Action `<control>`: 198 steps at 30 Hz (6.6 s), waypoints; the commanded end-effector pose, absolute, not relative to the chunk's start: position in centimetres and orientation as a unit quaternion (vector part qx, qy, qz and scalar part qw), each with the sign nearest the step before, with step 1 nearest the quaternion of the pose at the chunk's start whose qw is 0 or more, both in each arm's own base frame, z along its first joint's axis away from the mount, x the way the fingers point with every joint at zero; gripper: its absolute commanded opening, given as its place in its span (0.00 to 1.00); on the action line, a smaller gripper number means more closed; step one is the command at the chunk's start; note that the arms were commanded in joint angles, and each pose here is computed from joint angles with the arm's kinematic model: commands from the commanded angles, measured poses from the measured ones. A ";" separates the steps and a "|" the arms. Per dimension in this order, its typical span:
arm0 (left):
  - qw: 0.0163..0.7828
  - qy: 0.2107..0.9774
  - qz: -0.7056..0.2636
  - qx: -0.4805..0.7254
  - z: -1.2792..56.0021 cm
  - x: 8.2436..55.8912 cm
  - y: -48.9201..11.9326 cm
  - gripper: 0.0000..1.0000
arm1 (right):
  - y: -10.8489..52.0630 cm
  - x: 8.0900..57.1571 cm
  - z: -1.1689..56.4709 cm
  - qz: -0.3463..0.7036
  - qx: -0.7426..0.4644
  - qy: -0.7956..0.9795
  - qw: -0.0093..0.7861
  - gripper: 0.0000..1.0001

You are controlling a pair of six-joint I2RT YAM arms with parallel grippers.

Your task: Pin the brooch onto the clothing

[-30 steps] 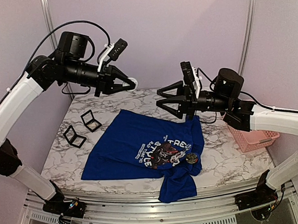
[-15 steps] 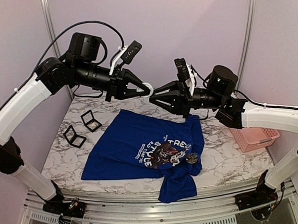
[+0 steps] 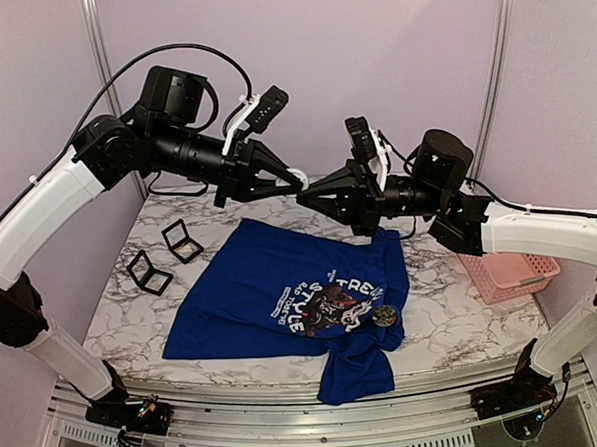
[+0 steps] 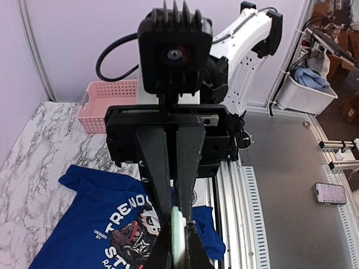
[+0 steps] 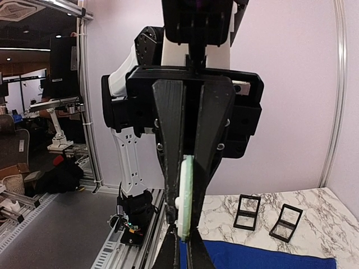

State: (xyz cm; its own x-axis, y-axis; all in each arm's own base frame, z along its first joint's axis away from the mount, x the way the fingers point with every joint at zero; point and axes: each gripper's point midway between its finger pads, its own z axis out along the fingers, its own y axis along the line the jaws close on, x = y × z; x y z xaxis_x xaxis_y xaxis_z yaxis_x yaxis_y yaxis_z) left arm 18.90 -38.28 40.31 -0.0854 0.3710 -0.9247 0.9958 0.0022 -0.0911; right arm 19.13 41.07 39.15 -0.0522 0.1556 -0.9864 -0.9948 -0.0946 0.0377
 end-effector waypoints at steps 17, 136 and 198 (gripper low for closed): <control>0.389 0.599 -0.354 0.603 40.0 18.7 -36.1 0.76 | 40.1 20.1 37.5 0.519 -0.475 0.510 0.495 0.00; 0.408 0.620 -0.317 0.590 38.2 19.1 -39.5 0.00 | 38.3 20.4 38.5 0.569 -0.470 0.480 0.474 0.08; 0.093 0.700 0.113 0.699 -0.2 31.3 -12.8 0.59 | 29.9 32.8 22.1 0.317 -0.318 0.743 0.497 0.00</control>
State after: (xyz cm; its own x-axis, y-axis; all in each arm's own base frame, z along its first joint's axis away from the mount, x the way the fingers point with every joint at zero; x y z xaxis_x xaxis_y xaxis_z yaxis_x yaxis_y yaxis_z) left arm 30.16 -19.13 3.02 0.0221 0.9841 -0.1761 0.9605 0.0279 0.2768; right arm 31.76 29.59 21.94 -0.3185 -0.1542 -0.9353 -0.7876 0.5922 0.1706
